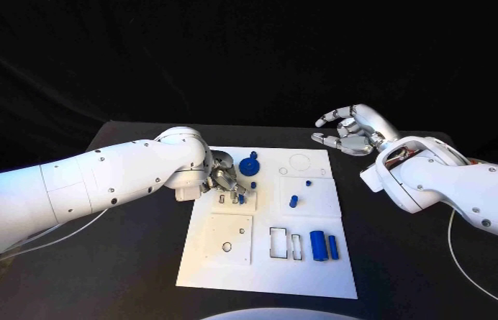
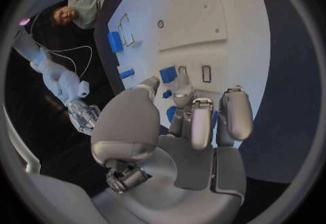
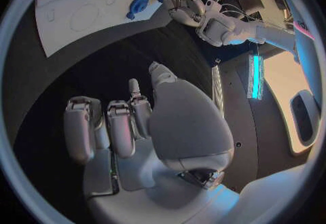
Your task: Assemble the parts on the task board
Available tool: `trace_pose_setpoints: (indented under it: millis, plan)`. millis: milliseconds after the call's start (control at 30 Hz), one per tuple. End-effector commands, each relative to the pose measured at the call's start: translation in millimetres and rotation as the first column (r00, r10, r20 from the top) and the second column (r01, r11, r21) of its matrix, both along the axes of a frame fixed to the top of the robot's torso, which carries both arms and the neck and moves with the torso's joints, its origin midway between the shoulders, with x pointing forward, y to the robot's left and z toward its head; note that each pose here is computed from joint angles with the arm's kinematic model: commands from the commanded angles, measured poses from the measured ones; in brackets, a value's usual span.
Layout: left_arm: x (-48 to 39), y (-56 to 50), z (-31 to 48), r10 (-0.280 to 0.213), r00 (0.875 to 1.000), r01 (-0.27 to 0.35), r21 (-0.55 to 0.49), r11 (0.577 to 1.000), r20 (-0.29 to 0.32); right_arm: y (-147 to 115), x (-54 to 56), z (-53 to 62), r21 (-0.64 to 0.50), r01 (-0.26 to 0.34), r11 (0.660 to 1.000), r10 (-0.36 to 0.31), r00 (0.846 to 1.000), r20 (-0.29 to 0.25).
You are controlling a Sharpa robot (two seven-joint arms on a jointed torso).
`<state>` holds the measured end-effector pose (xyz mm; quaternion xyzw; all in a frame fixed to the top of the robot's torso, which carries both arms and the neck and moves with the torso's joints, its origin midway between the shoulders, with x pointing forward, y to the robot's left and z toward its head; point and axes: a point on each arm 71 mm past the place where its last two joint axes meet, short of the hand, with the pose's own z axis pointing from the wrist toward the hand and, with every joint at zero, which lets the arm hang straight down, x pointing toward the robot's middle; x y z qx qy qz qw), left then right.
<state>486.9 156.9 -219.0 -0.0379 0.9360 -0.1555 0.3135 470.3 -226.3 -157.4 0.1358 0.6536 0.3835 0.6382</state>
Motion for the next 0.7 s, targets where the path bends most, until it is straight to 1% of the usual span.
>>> trace_pose_setpoints:
  millis: [33,167,467,700]
  plan:
    - [-1.6,-2.5,-0.3,-0.026,1.0,0.026,0.014,1.0,-0.017,1.1,0.1,-1.8,-0.01,-0.011,1.0,0.011,1.0,-0.015]
    - [-1.8,-3.3,-0.2,-0.026,1.0,0.026,0.011,1.0,-0.015,0.8,0.7,-2.2,-0.012,-0.009,1.0,0.009,1.0,-0.017]
    - [-1.3,-4.6,0.9,-0.009,1.0,0.009,-0.014,1.0,-0.001,0.8,1.6,-3.4,-0.015,-0.008,1.0,0.008,1.0,-0.024]
    - [-1.3,-5.7,1.5,0.011,1.0,-0.011,-0.052,0.999,-0.007,1.0,2.3,-5.0,-0.02,-0.009,1.0,0.008,0.999,-0.033]
